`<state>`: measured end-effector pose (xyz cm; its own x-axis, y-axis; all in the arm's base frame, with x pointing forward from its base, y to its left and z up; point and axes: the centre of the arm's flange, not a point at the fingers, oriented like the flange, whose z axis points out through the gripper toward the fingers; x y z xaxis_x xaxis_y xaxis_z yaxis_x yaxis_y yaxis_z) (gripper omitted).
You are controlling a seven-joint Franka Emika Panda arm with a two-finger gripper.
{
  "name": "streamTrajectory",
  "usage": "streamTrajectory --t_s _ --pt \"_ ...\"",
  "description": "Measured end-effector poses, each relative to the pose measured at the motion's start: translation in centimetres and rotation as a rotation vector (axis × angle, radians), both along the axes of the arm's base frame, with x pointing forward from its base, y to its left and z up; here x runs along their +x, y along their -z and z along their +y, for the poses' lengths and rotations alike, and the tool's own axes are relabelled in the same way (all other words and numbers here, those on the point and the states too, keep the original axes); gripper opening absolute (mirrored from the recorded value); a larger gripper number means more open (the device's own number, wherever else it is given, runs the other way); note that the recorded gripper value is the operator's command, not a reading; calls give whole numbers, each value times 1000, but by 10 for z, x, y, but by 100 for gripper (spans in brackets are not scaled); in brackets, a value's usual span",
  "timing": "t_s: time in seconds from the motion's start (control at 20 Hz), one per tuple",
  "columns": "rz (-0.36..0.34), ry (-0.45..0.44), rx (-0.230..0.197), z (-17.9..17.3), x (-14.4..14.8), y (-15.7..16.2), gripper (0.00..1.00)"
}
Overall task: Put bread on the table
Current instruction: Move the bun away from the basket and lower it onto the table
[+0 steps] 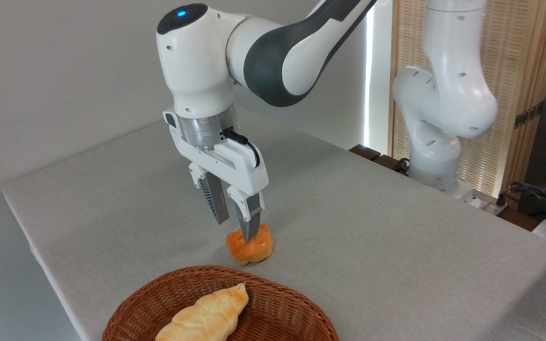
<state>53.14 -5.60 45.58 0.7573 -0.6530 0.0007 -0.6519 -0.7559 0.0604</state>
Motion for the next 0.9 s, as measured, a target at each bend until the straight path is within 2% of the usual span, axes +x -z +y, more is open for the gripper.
streamTrajectory --t_s 0.35,0.5,0.7,0.9 --pt "-16 6 -2 -4 2 -7 100" --pt "-74 4 -9 -4 10 -35 97" --pt "-162 -18 -18 8 19 -79 98" --pt "-175 -44 -17 28 22 -85 100"
